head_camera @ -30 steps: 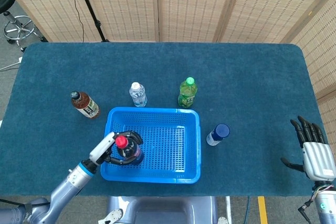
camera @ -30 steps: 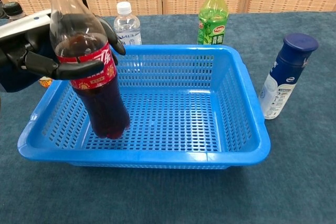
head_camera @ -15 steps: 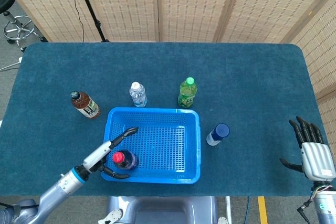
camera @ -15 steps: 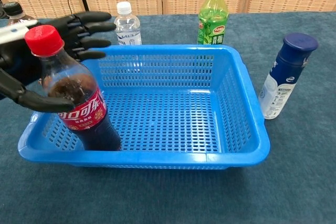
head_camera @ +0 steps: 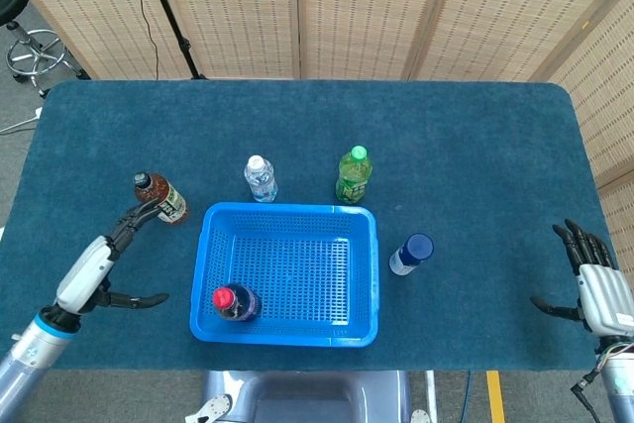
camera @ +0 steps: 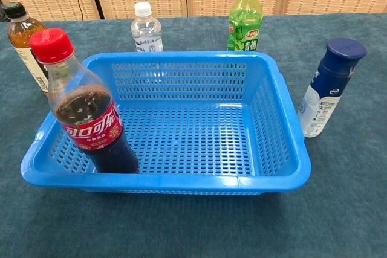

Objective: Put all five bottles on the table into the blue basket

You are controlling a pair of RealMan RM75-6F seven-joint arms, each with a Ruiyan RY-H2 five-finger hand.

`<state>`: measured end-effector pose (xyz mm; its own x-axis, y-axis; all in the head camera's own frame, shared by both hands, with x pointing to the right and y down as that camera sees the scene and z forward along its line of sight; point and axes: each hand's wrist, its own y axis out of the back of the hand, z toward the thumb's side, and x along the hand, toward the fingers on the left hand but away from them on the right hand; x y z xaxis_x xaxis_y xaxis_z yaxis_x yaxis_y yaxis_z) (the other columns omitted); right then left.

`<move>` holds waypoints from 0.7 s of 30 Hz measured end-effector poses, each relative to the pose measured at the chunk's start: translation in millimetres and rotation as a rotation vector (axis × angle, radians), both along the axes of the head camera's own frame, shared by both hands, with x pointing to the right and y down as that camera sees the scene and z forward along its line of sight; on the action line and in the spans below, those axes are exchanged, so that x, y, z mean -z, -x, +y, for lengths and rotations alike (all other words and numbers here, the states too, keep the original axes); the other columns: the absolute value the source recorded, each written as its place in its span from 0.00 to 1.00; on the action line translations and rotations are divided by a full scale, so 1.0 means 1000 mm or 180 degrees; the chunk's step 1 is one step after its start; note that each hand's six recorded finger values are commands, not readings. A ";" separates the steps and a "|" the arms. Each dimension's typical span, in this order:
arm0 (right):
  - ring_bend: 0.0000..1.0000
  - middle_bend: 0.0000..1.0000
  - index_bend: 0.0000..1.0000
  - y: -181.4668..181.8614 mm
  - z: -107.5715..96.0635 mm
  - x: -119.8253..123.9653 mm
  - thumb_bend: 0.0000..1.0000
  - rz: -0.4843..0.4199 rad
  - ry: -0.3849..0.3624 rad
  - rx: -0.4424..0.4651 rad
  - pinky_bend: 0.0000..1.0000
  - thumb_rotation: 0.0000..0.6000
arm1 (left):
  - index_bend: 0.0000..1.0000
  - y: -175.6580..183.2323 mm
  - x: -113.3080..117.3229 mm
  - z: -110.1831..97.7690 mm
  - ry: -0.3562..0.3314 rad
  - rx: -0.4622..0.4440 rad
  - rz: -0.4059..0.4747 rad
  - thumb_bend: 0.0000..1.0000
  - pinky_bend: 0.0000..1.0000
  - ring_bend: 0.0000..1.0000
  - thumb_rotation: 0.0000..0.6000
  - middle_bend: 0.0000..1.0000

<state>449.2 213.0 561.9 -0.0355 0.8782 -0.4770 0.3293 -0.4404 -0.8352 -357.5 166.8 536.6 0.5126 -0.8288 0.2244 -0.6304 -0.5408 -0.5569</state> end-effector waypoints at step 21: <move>0.00 0.00 0.00 0.047 -0.024 -0.082 0.00 -0.1648 0.0741 -0.0048 0.00 1.00 | 0.00 0.110 0.020 0.014 -0.0233 0.1047 -0.2102 0.04 0.00 0.00 1.00 0.00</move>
